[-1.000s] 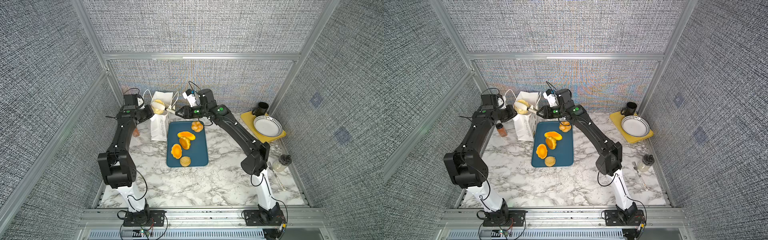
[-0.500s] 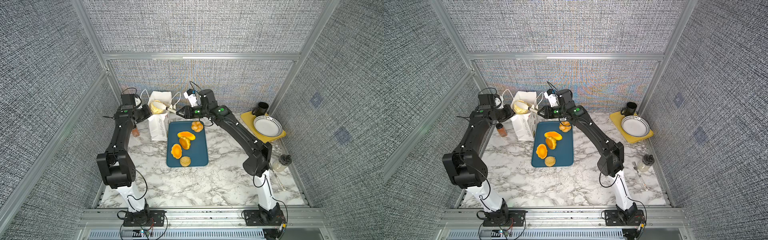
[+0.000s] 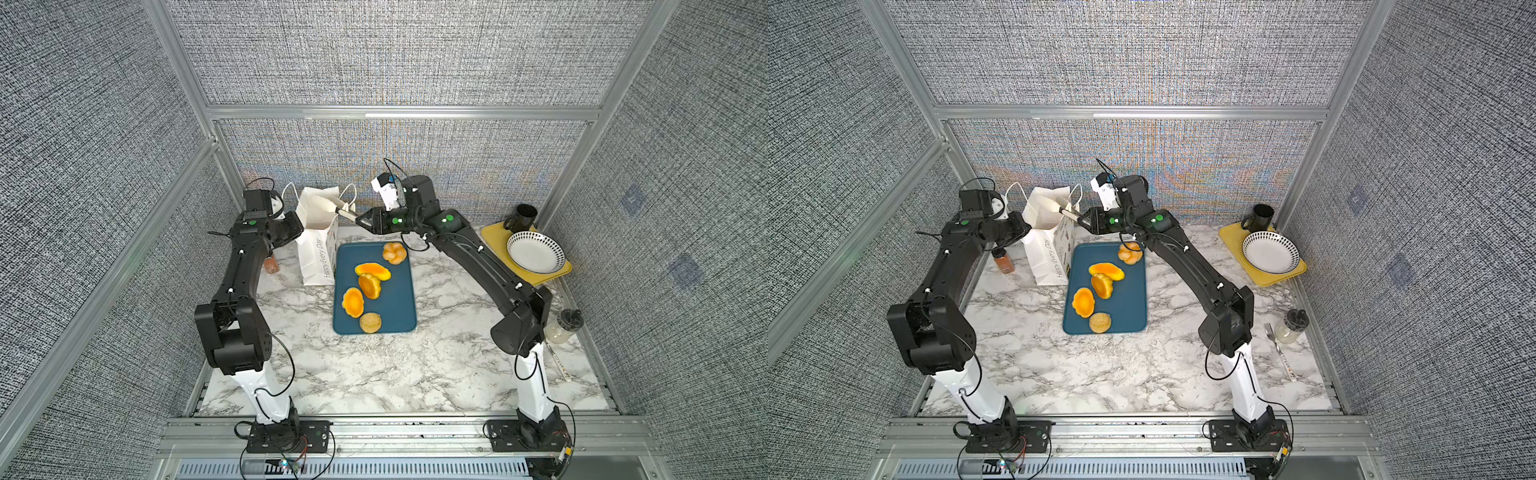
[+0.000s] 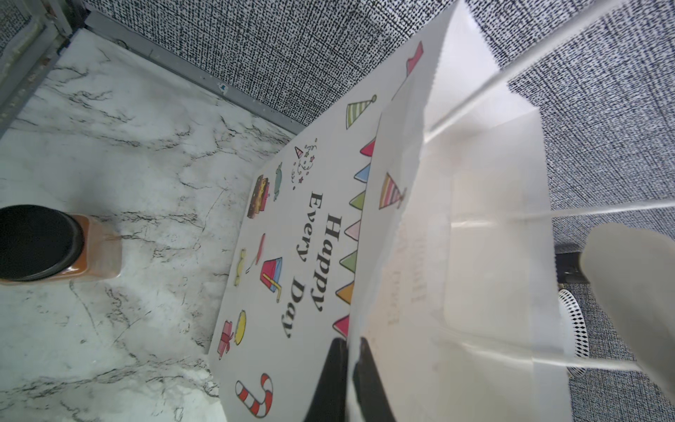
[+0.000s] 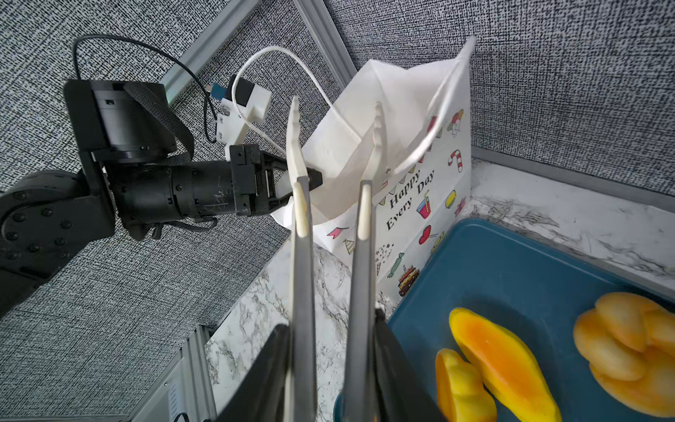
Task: Pack bread into a paper bag
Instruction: Place the fake bread in the paper bag.
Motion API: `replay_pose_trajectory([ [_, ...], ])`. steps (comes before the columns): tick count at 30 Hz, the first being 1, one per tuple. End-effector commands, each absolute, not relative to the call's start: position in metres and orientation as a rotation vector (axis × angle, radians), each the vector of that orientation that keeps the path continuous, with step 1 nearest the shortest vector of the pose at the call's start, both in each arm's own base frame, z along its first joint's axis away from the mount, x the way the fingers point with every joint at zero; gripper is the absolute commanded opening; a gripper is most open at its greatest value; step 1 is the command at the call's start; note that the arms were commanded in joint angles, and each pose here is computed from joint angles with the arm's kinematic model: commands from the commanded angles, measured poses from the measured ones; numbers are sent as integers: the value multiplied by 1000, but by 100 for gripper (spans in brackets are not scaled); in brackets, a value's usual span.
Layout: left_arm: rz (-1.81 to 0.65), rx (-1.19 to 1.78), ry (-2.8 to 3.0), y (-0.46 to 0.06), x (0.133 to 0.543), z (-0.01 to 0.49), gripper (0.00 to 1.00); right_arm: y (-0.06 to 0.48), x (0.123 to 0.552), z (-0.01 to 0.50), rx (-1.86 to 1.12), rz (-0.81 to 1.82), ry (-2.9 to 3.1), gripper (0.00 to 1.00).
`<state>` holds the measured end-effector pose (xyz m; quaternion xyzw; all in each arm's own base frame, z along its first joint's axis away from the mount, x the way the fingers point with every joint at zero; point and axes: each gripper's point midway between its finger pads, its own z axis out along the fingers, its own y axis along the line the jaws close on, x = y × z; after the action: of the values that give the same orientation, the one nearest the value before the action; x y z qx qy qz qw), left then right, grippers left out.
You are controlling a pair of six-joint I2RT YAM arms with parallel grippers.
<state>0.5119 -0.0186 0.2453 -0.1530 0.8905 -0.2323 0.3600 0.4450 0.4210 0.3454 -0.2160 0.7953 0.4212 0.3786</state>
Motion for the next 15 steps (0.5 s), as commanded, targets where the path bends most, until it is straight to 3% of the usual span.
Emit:
replay_pose_trajectory([
  [1, -568, -411, 2283, -14, 516, 248, 2, 420, 448, 369, -565, 1061, 1939, 38],
  [15, -396, -492, 2254, 27, 531, 265, 2, 386, 397, 365, -659, 1019, 2027, 38],
])
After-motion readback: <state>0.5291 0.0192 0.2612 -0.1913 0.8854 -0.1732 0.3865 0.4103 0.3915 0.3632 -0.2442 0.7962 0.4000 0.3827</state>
